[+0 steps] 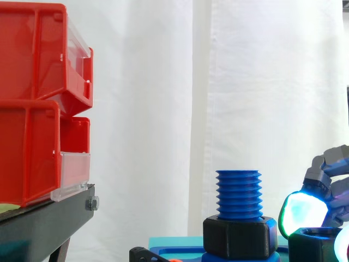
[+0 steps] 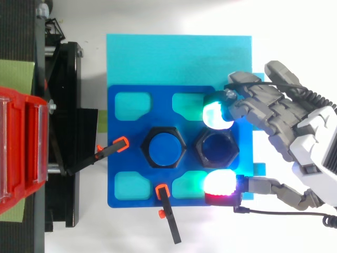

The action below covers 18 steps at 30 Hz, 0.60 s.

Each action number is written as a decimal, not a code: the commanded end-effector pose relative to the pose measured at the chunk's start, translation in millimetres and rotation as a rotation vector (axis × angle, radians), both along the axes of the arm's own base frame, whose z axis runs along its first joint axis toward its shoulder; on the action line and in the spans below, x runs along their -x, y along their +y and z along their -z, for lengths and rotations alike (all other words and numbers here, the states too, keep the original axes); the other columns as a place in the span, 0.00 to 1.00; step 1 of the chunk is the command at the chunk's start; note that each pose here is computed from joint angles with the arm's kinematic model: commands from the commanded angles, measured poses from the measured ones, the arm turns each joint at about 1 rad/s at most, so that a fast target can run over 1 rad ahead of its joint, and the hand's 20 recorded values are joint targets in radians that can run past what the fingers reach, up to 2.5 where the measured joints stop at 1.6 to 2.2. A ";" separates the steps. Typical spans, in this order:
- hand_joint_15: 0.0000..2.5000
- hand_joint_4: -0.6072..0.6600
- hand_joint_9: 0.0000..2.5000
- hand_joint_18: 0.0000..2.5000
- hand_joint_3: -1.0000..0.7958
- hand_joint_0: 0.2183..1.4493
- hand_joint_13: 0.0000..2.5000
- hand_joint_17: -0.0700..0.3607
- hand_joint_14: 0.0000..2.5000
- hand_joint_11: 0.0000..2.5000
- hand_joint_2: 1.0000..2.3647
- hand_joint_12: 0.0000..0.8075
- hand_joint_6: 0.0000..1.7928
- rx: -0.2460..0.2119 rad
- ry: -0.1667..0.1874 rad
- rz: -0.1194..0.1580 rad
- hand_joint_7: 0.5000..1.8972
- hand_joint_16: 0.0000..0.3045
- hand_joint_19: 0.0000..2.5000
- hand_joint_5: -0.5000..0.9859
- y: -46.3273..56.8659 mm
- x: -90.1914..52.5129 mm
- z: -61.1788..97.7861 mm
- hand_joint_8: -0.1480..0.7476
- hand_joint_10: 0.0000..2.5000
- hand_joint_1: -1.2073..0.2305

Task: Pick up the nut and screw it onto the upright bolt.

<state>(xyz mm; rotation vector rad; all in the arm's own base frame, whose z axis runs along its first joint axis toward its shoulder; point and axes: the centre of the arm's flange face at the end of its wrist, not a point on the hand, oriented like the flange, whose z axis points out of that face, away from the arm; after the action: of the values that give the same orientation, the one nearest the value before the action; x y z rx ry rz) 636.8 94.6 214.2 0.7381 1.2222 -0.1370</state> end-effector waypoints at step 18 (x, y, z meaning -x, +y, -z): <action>0.00 0.74 0.20 0.19 0.28 0.27 0.20 0.42 0.00 0.00 0.00 0.49 0.28 -0.070 0.003 -0.050 0.54 0.16 0.00 0.22 -16.9 6.0 -2.2 0.55 0.00 0.36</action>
<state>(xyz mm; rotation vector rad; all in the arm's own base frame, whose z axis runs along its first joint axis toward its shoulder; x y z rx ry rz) 632.0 79.9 211.6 0.7648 1.2517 -0.0605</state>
